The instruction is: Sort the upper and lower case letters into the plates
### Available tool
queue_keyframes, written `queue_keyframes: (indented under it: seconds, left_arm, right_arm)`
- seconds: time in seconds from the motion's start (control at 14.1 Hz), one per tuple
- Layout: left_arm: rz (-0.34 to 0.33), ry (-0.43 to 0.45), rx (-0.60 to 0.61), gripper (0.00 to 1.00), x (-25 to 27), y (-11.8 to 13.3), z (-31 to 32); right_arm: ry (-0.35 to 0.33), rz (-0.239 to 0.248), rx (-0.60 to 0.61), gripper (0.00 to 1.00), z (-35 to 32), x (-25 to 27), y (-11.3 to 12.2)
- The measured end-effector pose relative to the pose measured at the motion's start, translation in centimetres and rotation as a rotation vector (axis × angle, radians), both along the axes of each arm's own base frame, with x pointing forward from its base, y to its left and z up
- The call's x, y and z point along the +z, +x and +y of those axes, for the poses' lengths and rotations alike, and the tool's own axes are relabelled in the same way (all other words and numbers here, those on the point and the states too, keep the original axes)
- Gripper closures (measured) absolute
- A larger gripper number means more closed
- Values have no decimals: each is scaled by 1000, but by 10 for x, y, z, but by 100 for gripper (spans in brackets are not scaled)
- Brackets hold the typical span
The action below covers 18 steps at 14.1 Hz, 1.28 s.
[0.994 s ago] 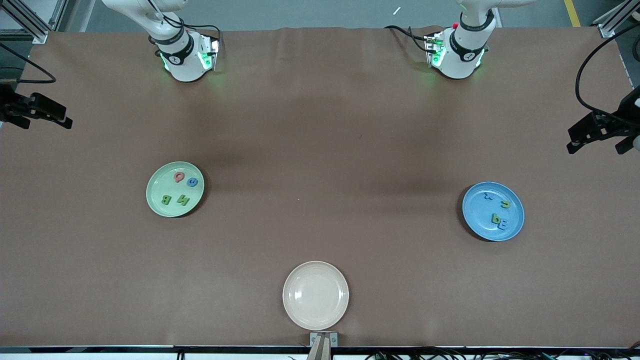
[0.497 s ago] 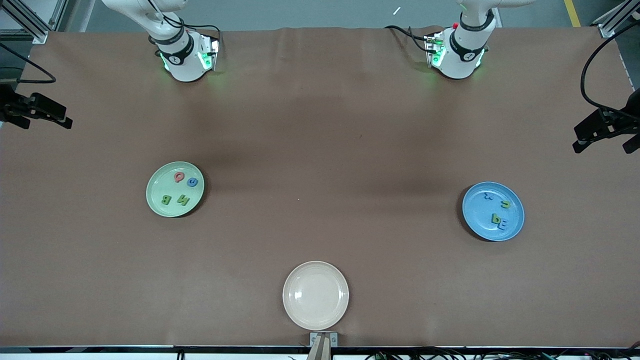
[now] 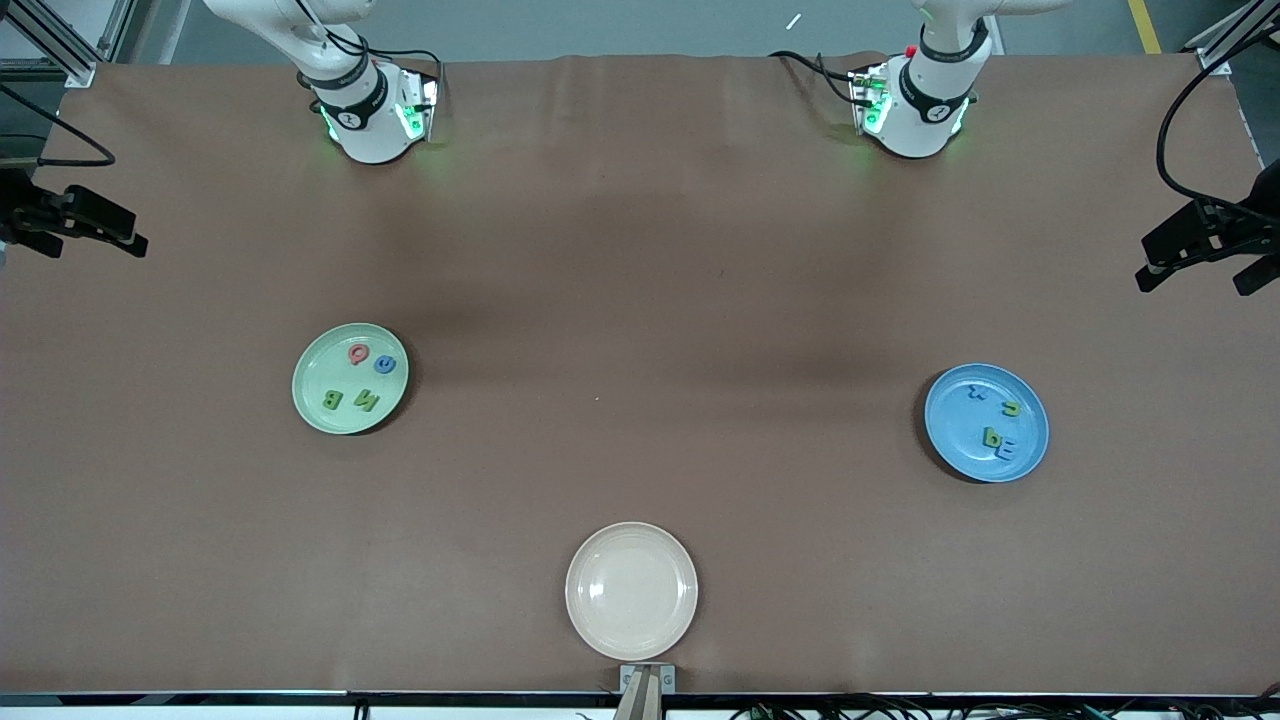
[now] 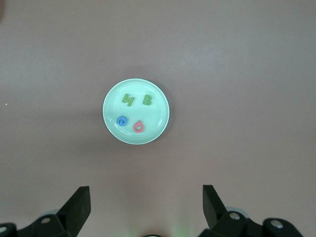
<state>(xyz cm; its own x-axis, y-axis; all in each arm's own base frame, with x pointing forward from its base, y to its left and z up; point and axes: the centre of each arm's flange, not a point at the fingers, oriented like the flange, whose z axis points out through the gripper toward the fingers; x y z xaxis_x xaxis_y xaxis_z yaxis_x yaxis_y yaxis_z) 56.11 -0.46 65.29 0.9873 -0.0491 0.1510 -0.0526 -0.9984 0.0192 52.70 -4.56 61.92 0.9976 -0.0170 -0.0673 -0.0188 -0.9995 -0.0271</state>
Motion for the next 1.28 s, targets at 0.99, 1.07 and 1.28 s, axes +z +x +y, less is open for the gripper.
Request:
queue_keyframes:
  seconds: [0.99, 1.07, 1.28]
  left_arm:
    - [14, 0, -5, 0, -1, -1, -3]
    - [15, 0, -5, 0, -2, -1, -3]
    - [16, 0, -5, 0, -2, -1, -3]
  right_arm:
    - [0, 10, 21, 0, 10, -3, 0]
    - [0, 9, 21, 0, 10, -3, 0]
    - [-1, 1, 21, 0, 10, -2, 1]
